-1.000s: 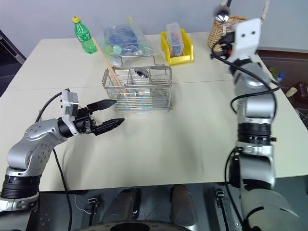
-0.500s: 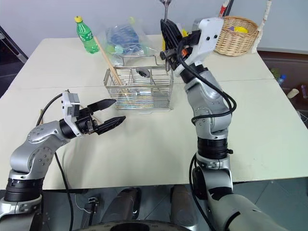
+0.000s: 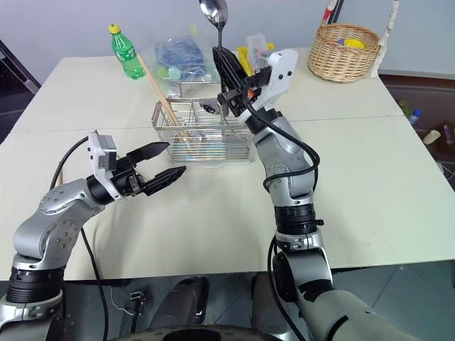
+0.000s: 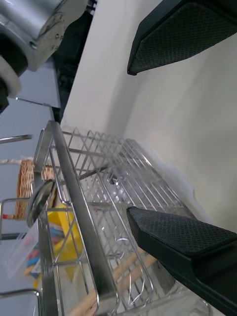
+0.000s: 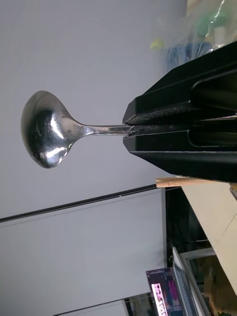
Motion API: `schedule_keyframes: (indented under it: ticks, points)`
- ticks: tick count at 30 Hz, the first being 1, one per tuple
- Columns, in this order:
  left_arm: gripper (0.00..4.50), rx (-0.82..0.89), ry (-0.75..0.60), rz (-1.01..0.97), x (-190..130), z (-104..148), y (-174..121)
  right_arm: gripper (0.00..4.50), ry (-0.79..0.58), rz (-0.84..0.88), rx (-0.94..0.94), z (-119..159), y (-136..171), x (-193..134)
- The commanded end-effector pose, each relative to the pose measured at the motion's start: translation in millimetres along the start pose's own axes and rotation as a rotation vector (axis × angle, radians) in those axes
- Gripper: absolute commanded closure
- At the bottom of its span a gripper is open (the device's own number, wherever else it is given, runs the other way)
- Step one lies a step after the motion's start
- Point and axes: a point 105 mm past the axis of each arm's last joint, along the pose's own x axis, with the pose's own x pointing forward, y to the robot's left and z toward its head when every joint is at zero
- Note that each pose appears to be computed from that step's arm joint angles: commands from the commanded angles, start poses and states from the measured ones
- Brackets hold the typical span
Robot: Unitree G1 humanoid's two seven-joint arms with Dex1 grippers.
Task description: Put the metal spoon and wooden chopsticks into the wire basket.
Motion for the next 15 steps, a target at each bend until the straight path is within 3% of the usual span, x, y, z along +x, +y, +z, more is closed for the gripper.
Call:
schedule_keyframes:
  ticks: [1,15]
  points:
    - [0.00,0.029,-0.044,0.015,-3.6,14.1,-3.0,4.46,-0.053,0.042,-0.032,9.5,3.2,5.0]
    - [0.00,0.019,-0.057,0.049,-4.8,16.2,-6.6,4.46,-0.041,0.035,-0.161,-2.3,-18.0,4.2]
